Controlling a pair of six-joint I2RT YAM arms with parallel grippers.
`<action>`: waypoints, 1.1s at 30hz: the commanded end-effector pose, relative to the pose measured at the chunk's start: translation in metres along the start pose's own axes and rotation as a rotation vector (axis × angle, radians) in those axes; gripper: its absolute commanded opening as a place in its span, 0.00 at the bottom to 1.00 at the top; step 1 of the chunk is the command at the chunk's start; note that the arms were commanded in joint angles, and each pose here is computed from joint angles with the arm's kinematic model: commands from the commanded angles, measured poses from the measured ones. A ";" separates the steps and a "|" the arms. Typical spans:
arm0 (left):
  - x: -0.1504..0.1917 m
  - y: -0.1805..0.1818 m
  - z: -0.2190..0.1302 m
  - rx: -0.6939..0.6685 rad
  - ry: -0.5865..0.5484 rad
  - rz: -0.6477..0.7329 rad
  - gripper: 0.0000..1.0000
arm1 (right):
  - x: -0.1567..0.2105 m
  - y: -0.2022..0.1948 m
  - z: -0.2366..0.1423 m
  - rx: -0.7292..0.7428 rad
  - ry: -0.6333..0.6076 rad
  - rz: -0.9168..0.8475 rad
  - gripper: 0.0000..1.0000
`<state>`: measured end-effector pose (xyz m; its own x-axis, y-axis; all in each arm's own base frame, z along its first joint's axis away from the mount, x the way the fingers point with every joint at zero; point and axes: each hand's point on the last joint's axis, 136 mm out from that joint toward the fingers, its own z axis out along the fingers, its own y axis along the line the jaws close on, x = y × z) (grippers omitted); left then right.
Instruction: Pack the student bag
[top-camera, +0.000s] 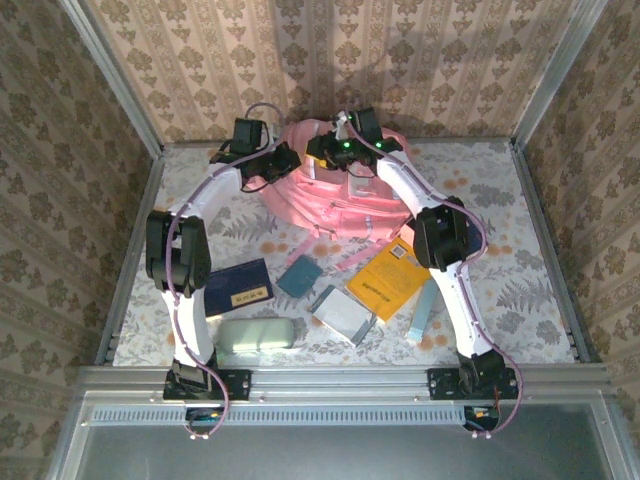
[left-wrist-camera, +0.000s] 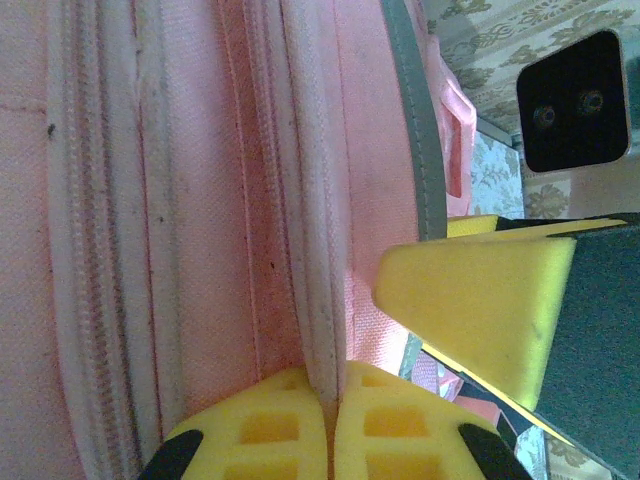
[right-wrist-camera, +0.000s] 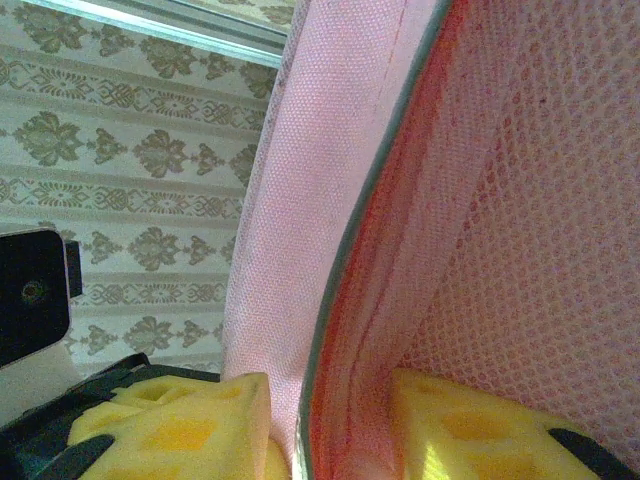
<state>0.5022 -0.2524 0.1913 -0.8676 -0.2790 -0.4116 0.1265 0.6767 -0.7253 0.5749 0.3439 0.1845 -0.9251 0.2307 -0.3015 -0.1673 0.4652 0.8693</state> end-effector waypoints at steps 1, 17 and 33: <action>-0.005 -0.065 -0.007 0.218 0.001 0.127 0.00 | 0.042 0.028 0.024 -0.078 0.147 -0.029 0.34; 0.011 -0.026 -0.085 -0.036 -0.057 0.207 0.60 | -0.002 0.050 -0.024 -0.026 0.018 -0.036 0.03; 0.165 0.015 -0.048 -0.409 0.171 0.481 0.37 | -0.022 0.069 -0.051 -0.032 -0.037 0.003 0.00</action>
<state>0.3324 -0.2727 0.1534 -0.8290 0.2073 -0.5194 0.3958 0.8736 -0.2831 0.5682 0.3278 0.2301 -0.9321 0.2537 -0.2584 -0.1068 0.4893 0.8656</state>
